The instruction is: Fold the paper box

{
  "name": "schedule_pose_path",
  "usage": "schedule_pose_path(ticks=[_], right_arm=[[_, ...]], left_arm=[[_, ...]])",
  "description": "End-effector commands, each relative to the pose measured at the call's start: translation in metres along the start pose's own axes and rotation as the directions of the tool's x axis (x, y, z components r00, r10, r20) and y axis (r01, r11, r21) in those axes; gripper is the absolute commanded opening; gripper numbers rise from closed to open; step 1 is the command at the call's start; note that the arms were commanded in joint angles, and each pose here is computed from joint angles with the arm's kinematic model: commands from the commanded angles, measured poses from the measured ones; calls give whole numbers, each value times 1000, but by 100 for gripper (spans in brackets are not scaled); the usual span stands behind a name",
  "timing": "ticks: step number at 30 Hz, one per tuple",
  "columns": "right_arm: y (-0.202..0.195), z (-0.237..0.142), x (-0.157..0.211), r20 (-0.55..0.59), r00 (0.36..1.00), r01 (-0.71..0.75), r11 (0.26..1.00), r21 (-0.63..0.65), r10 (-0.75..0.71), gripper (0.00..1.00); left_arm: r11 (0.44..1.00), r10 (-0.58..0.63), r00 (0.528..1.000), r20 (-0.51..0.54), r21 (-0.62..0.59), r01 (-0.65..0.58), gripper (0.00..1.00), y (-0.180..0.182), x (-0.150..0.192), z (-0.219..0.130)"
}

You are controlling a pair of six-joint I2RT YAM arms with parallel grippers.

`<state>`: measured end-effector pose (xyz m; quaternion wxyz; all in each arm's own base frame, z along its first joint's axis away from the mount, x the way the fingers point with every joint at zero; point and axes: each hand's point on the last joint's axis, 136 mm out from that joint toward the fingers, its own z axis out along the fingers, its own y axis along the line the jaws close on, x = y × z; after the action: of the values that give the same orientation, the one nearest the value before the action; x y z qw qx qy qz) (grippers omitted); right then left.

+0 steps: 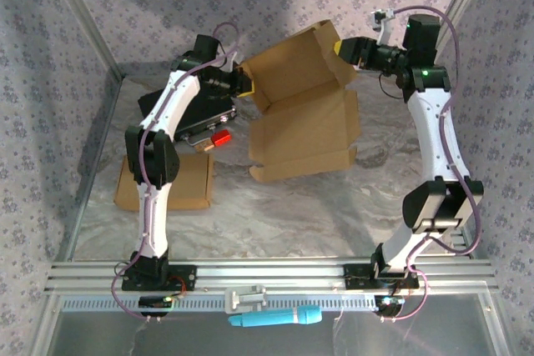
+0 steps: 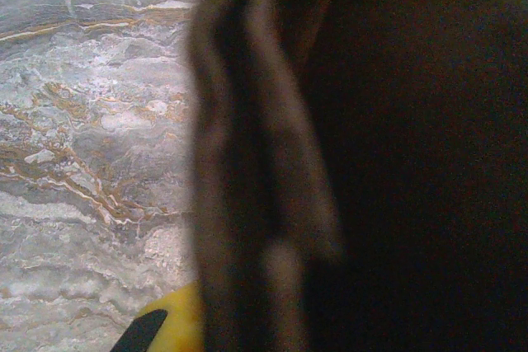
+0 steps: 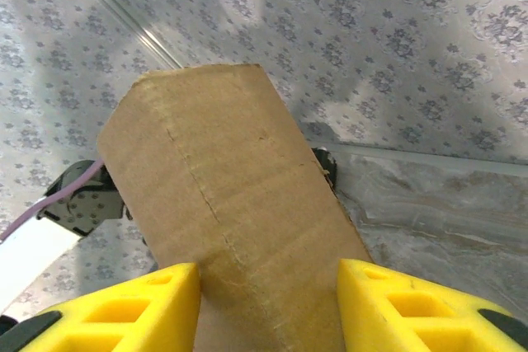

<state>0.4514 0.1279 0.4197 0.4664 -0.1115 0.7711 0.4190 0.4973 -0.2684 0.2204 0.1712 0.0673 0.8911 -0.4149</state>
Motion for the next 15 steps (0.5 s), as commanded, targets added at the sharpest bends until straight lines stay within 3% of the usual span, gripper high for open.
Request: schedule_pose_path(ticks=[1, 9, 15], right_arm=[[2, 4, -2, -18, 998, 64, 997, 35, -63, 45], [-3, 18, 10, -94, 984, 167, 975, 145, -155, 42], [-45, 16, 24, -215, 954, 291, 812, 506, -208, 47]], left_arm=[[999, 27, 1000, 11, 46, -28, 0, -16, -6, -7], [999, 34, 999, 9, 35, -34, 0, -17, -4, -8], [999, 50, 999, 14, 15, -50, 0, -25, -1, -13]])
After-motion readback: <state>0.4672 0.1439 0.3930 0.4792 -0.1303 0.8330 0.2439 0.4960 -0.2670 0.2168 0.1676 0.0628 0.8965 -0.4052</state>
